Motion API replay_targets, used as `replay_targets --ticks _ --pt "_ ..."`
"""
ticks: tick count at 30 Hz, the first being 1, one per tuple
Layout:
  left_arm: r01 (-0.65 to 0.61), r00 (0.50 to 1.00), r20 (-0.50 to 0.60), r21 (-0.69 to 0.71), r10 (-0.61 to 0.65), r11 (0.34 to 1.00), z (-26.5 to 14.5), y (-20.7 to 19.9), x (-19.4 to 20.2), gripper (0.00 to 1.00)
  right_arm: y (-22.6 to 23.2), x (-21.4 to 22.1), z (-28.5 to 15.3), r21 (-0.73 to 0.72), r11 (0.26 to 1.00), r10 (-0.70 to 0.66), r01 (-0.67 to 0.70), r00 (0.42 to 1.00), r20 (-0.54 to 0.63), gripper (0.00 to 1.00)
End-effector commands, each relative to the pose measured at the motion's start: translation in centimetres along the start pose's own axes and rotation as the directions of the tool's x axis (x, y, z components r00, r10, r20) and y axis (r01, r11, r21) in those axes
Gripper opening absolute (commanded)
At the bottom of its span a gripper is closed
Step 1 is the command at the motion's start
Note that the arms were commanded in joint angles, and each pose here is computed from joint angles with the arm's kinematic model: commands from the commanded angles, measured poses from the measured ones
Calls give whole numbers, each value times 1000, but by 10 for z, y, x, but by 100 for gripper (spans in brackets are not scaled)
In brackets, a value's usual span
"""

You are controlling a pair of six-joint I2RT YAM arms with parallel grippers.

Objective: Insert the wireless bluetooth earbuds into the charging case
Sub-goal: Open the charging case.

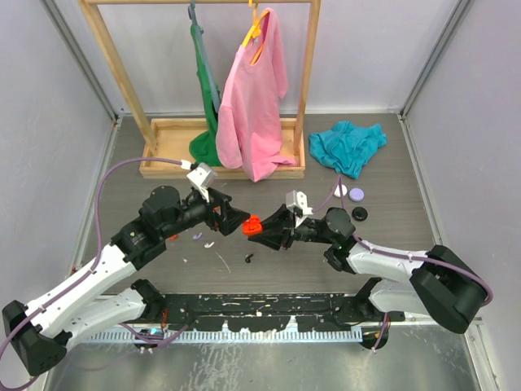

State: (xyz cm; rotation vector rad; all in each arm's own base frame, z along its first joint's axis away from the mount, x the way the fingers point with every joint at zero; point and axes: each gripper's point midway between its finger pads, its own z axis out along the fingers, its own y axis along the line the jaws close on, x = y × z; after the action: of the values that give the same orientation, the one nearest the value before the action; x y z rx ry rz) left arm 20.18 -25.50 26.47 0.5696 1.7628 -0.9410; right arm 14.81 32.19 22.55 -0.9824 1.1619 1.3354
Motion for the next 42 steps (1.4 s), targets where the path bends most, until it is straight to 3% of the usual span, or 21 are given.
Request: replay_targets --ticks 1,5,9,12,17,25,30,33,36,42 --pt "15 997 79 -28 -13 999 1 0 -28 83 8 -22 3 -37 997 -67 70 995 76 2" --pt "41 996 88 -83 -34 996 -1 9 -28 84 -9 -10 1 55 996 -67 64 996 51 1" --pt "64 995 89 -255 -43 965 -10 39 -23 86 -39 7 -7 213 975 -77 71 997 19 2" --pt "79 996 63 -428 -57 901 -19 71 -10 87 -52 18 -12 279 957 -78 73 997 5 2" --pt "64 997 6 -592 -75 803 -28 106 11 87 -65 24 -20 353 932 -81 75 997 4 2" --pt "140 966 -54 -716 -254 684 -36 154 51 87 -74 24 -27 415 906 -92 86 996 -5 3" --pt "165 922 -71 -818 -381 552 -57 178 82 87 -79 24 -31 446 890 -99 97 995 -19 2" --pt "155 904 -84 -849 -418 505 -66 185 96 87 -79 24 -31 449 888 -101 100 995 -21 2" --pt "153 906 -90 -842 -414 518 -59 189 98 85 -79 25 -30 451 886 -103 103 994 -26 2" --pt "96 917 -186 -756 -354 647 -12 193 81 81 -79 26 -30 456 884 -102 105 994 -30 3"
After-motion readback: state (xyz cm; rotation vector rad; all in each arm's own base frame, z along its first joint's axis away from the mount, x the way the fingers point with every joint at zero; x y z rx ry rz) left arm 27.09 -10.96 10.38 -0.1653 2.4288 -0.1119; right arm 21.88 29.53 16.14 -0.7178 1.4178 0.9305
